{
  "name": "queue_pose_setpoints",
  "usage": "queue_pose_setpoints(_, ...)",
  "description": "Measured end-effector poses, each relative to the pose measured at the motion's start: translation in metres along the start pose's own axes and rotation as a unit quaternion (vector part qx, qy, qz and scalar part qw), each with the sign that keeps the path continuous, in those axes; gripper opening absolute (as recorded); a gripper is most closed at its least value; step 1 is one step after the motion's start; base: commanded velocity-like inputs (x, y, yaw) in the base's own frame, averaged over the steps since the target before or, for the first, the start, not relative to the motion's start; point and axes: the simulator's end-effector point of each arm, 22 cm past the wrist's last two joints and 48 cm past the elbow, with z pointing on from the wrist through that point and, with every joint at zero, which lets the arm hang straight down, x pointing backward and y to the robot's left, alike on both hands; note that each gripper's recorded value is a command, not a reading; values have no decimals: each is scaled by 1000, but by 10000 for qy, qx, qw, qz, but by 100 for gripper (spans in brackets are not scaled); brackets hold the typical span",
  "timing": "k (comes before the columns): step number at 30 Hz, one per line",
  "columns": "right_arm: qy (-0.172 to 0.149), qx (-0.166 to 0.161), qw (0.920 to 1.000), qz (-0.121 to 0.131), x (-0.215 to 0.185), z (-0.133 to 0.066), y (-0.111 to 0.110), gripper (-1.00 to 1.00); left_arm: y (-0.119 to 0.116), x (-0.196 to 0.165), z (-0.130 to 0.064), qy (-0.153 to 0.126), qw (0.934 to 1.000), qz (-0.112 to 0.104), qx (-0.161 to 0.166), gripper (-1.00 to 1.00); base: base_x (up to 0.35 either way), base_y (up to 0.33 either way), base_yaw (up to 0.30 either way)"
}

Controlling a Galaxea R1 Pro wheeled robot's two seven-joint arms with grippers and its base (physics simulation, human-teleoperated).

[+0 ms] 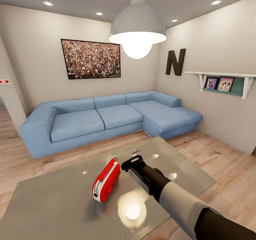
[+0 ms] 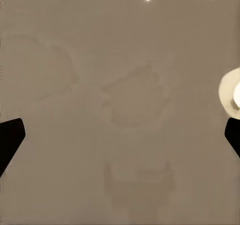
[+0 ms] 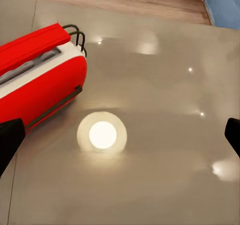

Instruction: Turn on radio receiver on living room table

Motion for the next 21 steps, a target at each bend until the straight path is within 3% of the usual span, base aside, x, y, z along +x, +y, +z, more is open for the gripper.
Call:
queue_pose_setpoints(13,-3,4,10000,-5,0,0,0,100,1,0,0,-3,10000,1,-6,100,51,40,0)
queue_pose_setpoints(21,-3,1,10000,-5,0,0,0,100,0,0,0,5,10000,2,-1,100,0,194,0)
